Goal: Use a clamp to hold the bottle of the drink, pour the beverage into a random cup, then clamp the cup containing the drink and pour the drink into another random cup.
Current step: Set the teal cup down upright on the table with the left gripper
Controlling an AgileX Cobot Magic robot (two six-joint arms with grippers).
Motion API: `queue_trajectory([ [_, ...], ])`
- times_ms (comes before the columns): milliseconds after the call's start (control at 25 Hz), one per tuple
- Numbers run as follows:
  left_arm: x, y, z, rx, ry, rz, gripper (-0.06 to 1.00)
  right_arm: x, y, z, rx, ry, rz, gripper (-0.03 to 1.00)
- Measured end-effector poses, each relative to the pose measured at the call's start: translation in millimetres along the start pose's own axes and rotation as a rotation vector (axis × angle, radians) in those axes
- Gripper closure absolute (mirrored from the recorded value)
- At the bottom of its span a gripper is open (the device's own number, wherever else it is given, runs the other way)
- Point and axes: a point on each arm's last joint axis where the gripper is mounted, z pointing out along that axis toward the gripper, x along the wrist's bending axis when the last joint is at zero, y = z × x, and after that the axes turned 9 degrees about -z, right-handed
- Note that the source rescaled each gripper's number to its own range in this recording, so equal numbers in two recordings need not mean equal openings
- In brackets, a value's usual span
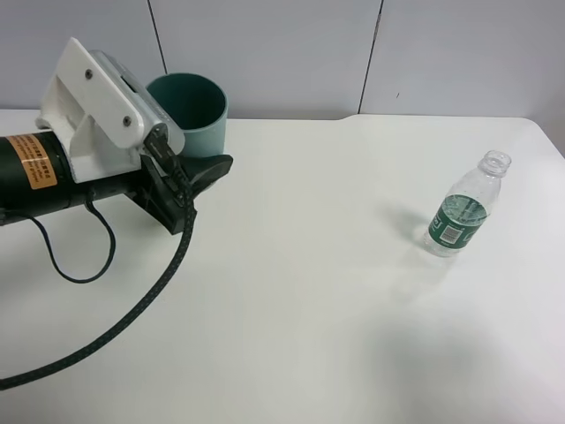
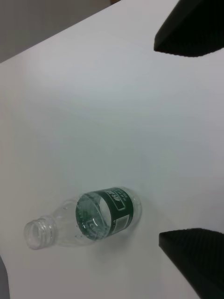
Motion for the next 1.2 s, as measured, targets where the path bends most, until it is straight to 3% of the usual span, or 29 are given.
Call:
queue_trajectory([
  [200, -15, -7, 9, 0.015, -0.063, -0.132, 0.91, 0, 0, 0, 0.0, 0.001, 0.0, 0.53],
  [520, -19, -35, 32, 0.086, -0.069, -0.19, 0.91, 0, 0, 0, 0.0, 0.002, 0.001, 0.53],
  [760, -22, -56, 51, 0.036, -0.092, -0.142, 0.91, 0, 0, 0, 0.0, 0.002, 0.001, 0.53],
  [1000, -26, -76, 66, -0.091, -0.115, -0.142, 0.91, 0, 0, 0, 0.0, 0.002, 0.001, 0.53],
  [1200, -20, -102, 74, -0.023, -0.06, -0.17, 0.91, 0, 0, 0, 0.0, 0.003, 0.001, 0.53],
])
